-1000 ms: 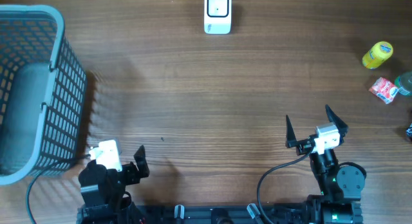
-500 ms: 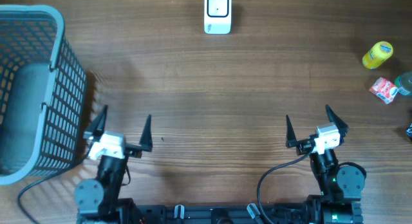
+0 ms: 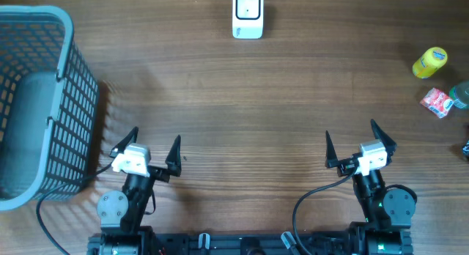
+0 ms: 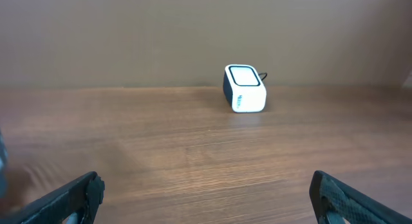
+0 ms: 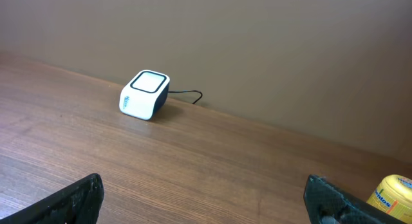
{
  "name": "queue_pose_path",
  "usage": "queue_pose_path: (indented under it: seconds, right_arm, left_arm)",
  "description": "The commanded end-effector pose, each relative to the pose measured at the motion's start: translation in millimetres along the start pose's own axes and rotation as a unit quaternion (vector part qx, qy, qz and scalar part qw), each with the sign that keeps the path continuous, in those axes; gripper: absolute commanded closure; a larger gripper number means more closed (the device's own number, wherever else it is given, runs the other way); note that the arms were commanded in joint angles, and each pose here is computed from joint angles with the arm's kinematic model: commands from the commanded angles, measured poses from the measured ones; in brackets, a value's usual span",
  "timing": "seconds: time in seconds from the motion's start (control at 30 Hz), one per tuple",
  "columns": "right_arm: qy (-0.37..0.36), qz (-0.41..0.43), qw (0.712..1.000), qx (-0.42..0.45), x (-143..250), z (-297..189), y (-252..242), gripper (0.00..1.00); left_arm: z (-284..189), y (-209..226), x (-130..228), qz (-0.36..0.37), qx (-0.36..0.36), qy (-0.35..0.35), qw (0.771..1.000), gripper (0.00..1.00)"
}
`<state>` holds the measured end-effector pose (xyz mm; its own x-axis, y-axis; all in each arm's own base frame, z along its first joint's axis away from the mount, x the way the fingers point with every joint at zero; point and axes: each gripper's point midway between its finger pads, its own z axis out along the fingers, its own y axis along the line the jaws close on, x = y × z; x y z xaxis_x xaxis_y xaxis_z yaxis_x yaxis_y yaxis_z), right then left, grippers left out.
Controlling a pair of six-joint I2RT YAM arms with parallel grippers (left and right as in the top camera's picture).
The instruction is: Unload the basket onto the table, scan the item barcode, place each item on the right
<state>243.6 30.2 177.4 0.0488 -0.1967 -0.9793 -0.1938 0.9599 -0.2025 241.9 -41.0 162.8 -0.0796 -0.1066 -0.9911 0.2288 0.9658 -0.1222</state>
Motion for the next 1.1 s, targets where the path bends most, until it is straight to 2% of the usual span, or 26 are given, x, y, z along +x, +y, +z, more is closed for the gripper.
queue_pose_path:
  seconds: [0.0,1.07]
  right_arm:
    - [-0.004,0.008,1.000,0.007,-1.7,-0.4,-1.9,0.00]
    - [-0.004,0.008,1.000,0.007,-1.7,-0.4,-1.9,0.00]
  left_arm:
    - [-0.7,12.7,2.4,-0.062,-0.037,-0.001,0.997,0.00]
    - [-0.8,14.7,1.6,-0.064,-0.043,-0.003,0.997,0.00]
